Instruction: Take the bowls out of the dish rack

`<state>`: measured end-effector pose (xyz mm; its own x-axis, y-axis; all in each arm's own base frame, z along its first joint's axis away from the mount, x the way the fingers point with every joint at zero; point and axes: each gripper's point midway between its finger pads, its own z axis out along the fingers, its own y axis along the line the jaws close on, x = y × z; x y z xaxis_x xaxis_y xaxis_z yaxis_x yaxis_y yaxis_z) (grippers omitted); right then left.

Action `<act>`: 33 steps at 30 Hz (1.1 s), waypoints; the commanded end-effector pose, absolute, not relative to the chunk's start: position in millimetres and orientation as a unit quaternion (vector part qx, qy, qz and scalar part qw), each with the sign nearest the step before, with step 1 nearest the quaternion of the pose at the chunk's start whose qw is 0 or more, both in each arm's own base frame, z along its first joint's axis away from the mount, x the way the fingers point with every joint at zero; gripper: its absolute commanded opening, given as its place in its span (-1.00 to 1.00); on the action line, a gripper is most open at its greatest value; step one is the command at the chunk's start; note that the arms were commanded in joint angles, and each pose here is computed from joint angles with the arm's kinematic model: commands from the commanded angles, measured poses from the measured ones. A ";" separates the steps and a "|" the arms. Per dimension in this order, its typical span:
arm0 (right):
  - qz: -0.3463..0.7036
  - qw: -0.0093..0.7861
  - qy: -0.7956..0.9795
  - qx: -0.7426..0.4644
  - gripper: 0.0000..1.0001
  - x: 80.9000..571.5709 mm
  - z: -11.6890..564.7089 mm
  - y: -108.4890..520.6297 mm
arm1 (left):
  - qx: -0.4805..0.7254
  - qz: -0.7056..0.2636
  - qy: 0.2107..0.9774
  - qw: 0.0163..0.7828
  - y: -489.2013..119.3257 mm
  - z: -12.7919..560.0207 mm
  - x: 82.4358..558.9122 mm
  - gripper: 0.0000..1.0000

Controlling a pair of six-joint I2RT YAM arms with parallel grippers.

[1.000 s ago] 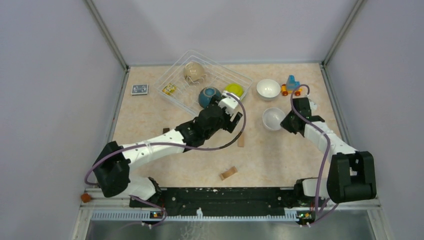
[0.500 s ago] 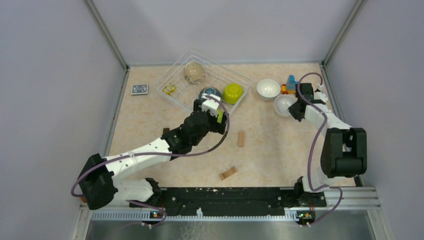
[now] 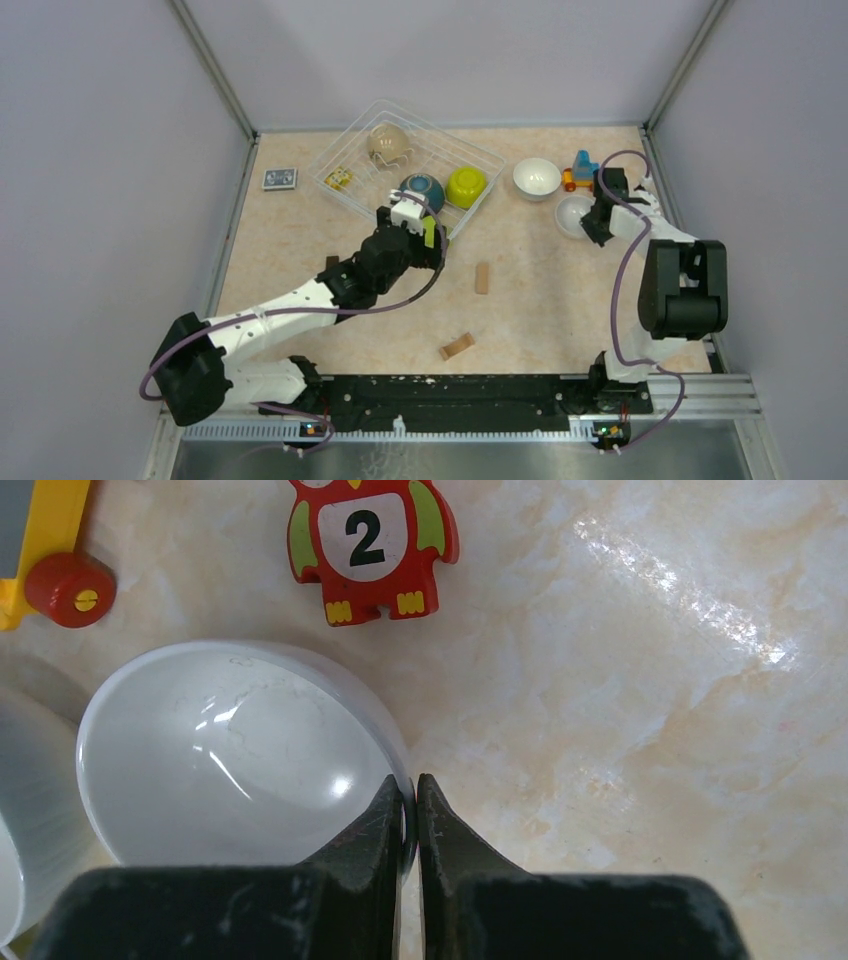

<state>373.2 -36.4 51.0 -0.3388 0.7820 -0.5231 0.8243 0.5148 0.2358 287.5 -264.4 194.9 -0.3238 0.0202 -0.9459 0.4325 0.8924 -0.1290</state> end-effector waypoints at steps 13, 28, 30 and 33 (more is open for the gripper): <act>-0.025 0.368 0.782 0.502 -0.02 390.6 94.9 -48.0 | 0.109 -0.198 0.777 0.587 -255.6 223.4 291.6 0.97; 0.044 0.467 0.792 0.391 0.16 388.3 164.3 -29.2 | 0.099 -0.190 0.783 0.583 -254.7 229.8 294.3 0.97; 0.062 0.489 0.797 0.350 0.18 389.8 176.5 -18.6 | 0.099 -0.182 0.784 0.585 -254.2 232.3 297.2 0.97; 0.094 0.531 0.803 0.253 0.21 391.4 199.2 21.2 | 0.094 -0.168 0.786 0.587 -252.5 237.1 303.1 0.97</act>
